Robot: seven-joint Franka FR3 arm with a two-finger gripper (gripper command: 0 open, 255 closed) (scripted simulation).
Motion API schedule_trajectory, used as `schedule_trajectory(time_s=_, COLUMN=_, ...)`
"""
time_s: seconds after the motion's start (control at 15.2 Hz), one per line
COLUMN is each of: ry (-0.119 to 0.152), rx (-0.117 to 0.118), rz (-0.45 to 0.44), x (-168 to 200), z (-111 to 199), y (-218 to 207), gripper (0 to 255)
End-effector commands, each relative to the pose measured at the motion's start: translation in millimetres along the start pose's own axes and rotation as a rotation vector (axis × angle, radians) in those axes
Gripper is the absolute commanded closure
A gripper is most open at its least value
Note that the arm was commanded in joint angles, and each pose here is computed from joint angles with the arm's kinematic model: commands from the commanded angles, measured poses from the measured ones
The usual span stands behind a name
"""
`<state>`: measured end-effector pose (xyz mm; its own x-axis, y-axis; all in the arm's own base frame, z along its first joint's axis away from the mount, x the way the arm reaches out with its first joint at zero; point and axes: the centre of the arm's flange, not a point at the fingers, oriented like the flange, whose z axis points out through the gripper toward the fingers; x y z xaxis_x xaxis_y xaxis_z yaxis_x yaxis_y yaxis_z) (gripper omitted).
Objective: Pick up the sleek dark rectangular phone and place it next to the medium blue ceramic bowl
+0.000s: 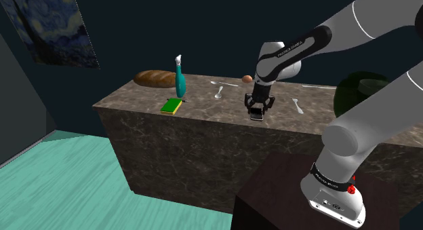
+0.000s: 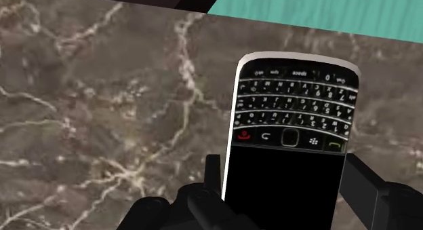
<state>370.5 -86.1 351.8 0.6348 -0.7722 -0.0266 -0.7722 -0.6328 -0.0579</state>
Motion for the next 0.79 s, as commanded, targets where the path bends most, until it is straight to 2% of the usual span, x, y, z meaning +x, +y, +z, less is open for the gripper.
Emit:
schedule_trajectory(time_s=0.0, ry=0.000, rx=0.000, rz=0.000, x=-0.9, z=-10.4, y=-0.1, gripper=255)
schedule_trajectory(time_s=0.73, ry=0.000, rx=0.000, rz=0.000, x=-2.5, z=-68.4, y=-3.5, gripper=255)
